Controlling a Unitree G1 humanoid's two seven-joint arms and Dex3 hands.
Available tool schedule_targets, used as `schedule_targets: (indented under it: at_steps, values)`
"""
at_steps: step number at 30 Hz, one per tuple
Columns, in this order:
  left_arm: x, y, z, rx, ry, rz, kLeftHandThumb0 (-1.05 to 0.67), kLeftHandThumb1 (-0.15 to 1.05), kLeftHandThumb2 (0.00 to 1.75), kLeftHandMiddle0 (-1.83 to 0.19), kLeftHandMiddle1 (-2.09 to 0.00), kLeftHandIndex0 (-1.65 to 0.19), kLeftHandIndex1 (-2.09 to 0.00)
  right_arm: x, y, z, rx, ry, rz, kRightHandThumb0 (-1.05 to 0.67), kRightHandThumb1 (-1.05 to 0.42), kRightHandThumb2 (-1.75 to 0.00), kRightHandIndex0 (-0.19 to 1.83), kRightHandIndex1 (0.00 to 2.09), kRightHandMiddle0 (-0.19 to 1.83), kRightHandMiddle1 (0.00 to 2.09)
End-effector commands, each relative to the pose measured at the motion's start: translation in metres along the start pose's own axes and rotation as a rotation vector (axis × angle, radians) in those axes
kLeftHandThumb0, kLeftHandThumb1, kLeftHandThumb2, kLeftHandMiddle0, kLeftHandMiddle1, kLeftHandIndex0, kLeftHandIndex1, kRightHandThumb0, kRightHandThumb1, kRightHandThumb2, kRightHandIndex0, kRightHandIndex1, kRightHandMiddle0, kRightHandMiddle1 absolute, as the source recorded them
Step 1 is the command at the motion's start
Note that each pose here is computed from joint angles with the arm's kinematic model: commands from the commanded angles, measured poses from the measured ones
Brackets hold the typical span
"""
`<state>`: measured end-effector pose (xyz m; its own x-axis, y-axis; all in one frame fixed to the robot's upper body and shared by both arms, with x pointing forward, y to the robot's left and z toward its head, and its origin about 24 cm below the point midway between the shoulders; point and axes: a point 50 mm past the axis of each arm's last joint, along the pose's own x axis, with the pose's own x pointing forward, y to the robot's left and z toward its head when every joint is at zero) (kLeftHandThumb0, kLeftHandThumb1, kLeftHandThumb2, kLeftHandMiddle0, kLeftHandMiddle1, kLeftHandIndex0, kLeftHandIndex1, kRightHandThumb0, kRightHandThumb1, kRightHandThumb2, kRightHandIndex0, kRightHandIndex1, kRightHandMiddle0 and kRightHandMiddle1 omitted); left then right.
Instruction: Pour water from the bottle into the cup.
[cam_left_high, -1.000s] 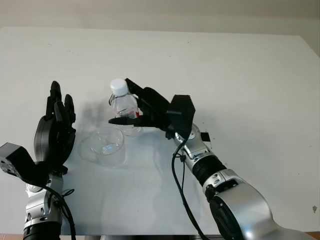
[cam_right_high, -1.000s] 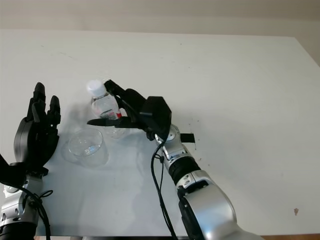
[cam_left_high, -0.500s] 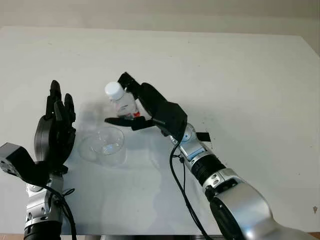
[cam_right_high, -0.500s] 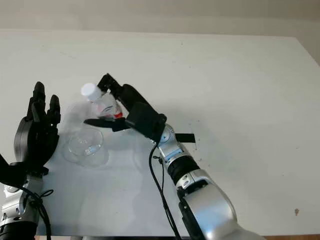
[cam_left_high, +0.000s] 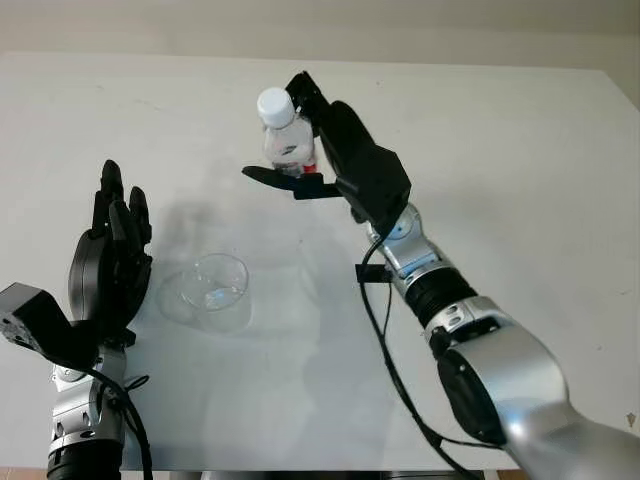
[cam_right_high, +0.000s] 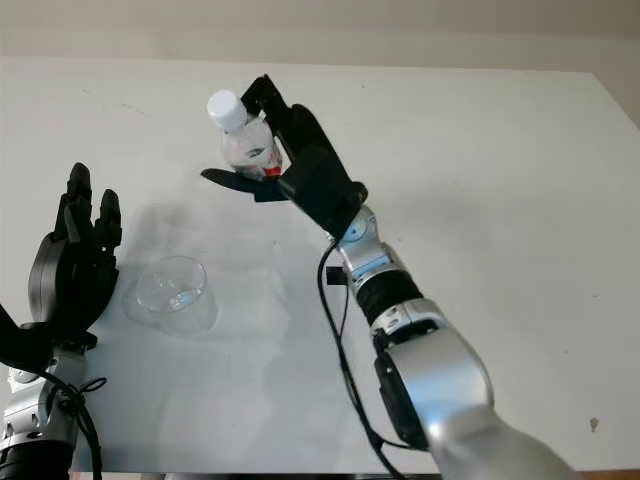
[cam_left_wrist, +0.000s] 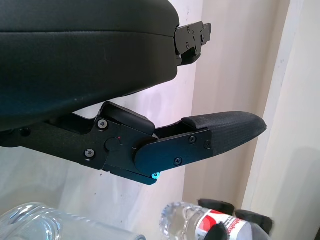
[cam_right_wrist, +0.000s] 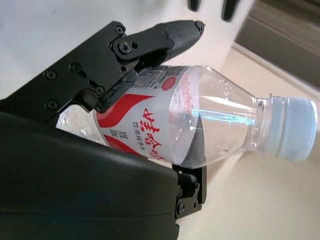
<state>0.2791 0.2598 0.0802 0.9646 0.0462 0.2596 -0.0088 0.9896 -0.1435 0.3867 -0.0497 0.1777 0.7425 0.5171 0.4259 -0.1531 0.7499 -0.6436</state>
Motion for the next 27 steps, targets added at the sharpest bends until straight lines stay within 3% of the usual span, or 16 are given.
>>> schedule_targets:
  at_steps: [1, 9, 17, 27]
  values:
    - [-0.007, 0.000, -0.010, -0.011, 0.044, 0.011, -0.82, 1.05, 0.67, 0.19, 0.00, 0.19, 0.00, 0.012, -0.009, 0.017, -0.122, -0.103, 0.005, -0.36, -1.05, -0.36, 1.15, 2.09, 0.86, 2.09]
    - [-0.008, 0.000, -0.011, -0.015, 0.042, 0.009, -0.81, 1.05, 0.67, 0.19, 0.00, 0.19, 0.00, 0.014, 0.002, 0.032, -0.475, -0.299, 0.056, -0.37, -1.05, -0.13, 1.23, 2.09, 0.91, 2.09]
    - [-0.008, -0.001, -0.012, -0.018, 0.040, 0.006, -0.81, 1.05, 0.68, 0.19, 0.00, 0.19, 0.00, 0.010, 0.015, 0.033, -0.642, -0.427, 0.120, -0.40, -1.05, -0.19, 1.24, 2.09, 0.91, 2.09]
    - [-0.007, -0.001, -0.013, -0.019, 0.041, 0.010, -0.81, 1.05, 0.68, 0.19, 0.00, 0.19, 0.00, 0.007, 0.015, 0.033, -0.756, -0.545, 0.070, -0.42, -1.05, -0.16, 1.22, 2.09, 0.87, 2.09]
